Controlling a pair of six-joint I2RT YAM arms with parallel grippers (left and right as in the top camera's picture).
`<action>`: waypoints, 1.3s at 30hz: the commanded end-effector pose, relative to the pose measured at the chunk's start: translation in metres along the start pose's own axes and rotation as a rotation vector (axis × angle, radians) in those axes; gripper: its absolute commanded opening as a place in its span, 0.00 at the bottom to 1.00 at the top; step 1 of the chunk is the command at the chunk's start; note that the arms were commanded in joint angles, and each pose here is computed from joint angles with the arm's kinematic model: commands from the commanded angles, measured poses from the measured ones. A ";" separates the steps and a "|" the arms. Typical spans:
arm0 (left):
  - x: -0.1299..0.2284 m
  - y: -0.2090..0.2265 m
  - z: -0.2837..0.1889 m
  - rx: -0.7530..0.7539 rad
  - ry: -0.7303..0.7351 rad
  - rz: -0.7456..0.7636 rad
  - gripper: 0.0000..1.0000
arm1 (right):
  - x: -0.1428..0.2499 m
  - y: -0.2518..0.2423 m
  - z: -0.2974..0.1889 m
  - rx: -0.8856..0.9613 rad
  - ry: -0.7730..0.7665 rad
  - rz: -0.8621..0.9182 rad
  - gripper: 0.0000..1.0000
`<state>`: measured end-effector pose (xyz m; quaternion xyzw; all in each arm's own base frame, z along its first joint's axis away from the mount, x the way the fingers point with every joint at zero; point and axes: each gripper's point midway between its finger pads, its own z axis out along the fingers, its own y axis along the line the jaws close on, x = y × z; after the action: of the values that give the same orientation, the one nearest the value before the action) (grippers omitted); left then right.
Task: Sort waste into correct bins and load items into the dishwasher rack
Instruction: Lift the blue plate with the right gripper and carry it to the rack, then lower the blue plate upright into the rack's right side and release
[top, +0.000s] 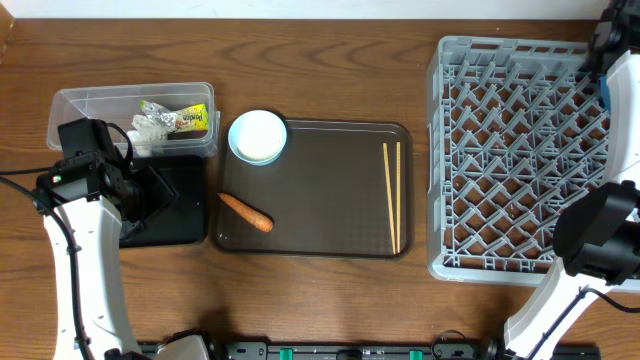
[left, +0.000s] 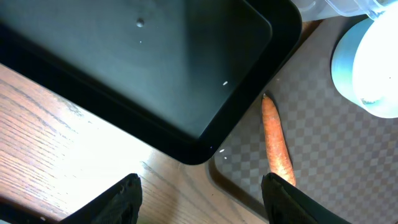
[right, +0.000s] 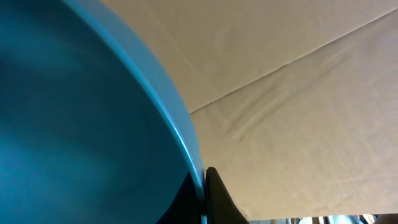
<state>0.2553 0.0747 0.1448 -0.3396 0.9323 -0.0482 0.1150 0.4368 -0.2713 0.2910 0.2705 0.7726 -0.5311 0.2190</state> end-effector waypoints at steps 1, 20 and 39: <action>-0.002 0.001 -0.006 0.000 -0.017 -0.022 0.64 | -0.001 -0.027 0.009 0.090 0.011 0.006 0.01; 0.003 0.003 -0.006 -0.007 0.001 -0.024 0.64 | 0.028 -0.001 0.027 0.135 0.041 -0.075 0.01; 0.003 0.003 -0.006 -0.007 0.002 -0.024 0.64 | 0.055 0.085 -0.015 -0.079 -0.003 -0.251 0.33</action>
<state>0.2495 0.0727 0.1435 -0.3474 0.9309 -0.0489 0.1020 0.4411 -0.2400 0.2239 0.1981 0.7848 -0.5631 0.1665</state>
